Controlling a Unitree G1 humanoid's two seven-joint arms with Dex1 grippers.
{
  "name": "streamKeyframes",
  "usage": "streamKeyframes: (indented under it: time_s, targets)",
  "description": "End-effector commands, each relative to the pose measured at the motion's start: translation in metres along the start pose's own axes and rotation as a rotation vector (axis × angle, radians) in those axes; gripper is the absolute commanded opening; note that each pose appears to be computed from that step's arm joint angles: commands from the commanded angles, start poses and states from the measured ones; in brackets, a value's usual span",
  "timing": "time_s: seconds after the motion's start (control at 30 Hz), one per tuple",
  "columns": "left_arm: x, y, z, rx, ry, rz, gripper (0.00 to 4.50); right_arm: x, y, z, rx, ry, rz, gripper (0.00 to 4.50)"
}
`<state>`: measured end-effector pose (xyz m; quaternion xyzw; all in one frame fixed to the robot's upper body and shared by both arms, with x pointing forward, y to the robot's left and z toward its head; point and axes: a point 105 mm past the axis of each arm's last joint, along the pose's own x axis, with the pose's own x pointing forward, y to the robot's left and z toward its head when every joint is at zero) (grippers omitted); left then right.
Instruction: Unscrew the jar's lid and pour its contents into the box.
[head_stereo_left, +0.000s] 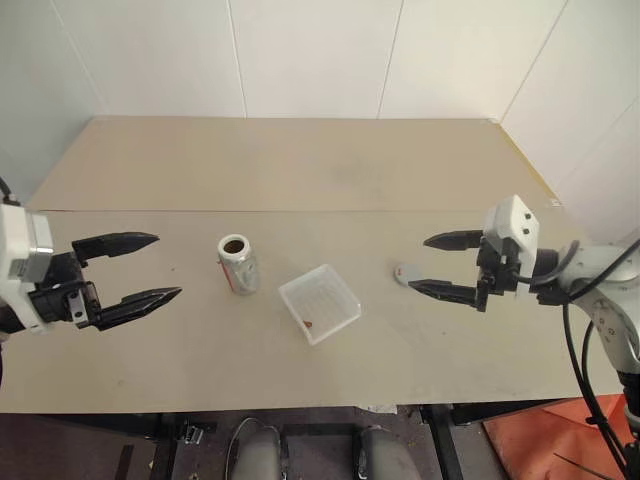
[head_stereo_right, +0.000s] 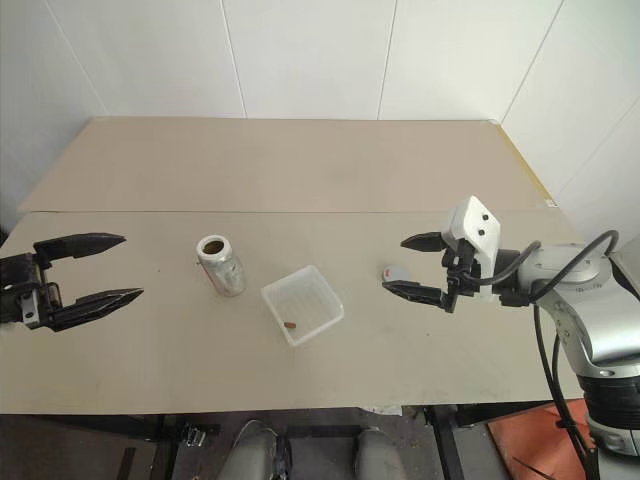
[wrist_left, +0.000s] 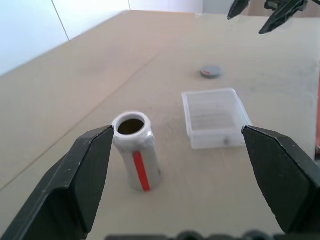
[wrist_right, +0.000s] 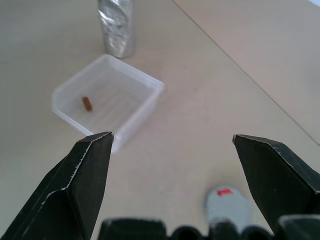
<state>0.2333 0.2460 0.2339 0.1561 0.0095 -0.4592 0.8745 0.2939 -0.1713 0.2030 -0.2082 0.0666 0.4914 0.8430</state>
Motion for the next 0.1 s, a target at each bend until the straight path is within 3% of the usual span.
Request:
streamKeyframes:
  time_s: [0.03, 0.1]
  targets:
    - [0.0084, -0.0041, -0.0004, 0.012, -0.010, -0.026, 4.46, -0.0068, -0.0059, 0.0095, -0.038, -0.020, -0.062, 4.50]
    - [0.0125, -0.0053, 0.0003, 0.008, -0.024, -0.035, 4.46, -0.0081, -0.0011, 0.0119, -0.026, -0.022, -0.055, 4.50]
